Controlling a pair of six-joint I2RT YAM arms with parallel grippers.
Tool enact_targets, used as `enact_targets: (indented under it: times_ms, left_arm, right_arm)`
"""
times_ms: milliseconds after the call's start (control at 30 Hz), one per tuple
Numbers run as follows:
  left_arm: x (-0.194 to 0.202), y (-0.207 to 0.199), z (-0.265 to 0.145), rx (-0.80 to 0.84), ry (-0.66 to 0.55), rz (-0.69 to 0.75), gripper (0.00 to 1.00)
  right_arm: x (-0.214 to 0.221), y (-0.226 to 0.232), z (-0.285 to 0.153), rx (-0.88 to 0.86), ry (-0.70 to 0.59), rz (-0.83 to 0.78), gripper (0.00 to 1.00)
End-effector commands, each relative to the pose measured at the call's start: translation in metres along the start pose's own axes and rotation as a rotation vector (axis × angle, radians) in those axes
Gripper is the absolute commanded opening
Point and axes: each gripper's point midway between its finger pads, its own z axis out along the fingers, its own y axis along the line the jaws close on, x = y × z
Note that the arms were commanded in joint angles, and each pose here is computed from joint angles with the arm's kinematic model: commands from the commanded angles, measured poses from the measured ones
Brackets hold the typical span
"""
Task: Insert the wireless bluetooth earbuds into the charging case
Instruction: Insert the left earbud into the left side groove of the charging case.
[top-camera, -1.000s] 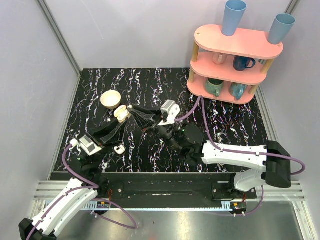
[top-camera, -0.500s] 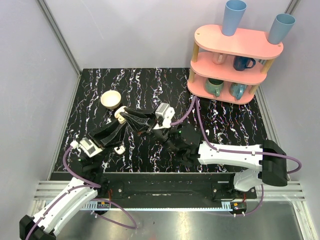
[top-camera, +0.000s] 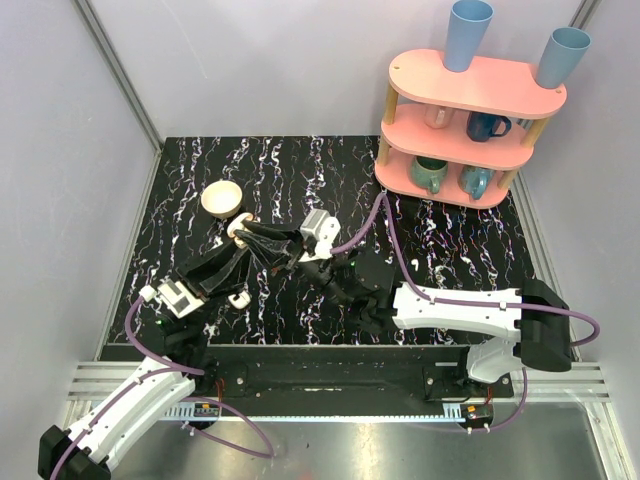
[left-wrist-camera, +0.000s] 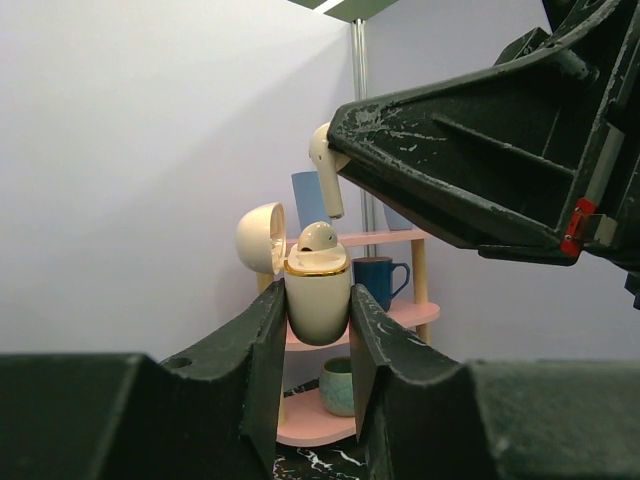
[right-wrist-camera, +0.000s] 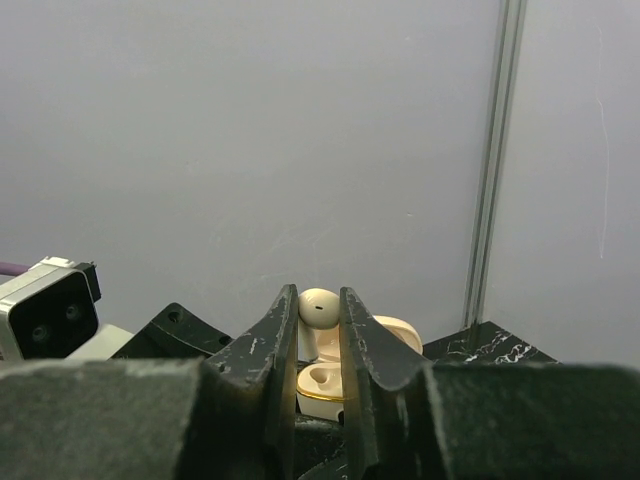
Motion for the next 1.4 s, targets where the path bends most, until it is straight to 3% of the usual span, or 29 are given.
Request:
enact_targets:
  times_ms: [0, 1133, 1267, 1367]
  left_arm:
    - [-0.018, -0.006, 0.004, 0.031, -0.067, 0.000, 0.00]
    - [-0.042, 0.001, 0.001, -0.020, -0.165, -0.005, 0.00]
    - [-0.045, 0.002, 0.001, -0.024, -0.175, 0.001, 0.00]
    - [-0.045, 0.001, 0.002, -0.017, -0.172, 0.000, 0.00]
  right_arm:
    - [-0.016, 0.008, 0.011, -0.023, -0.032, -0.018, 0.10]
    - [0.004, 0.004, 0.006, -0.001, 0.006, -0.046, 0.10]
    - [0.004, 0.002, 0.004, 0.004, 0.008, -0.060, 0.14]
    - [0.001, 0.003, 0.004, -0.004, 0.005, -0.064, 0.25]
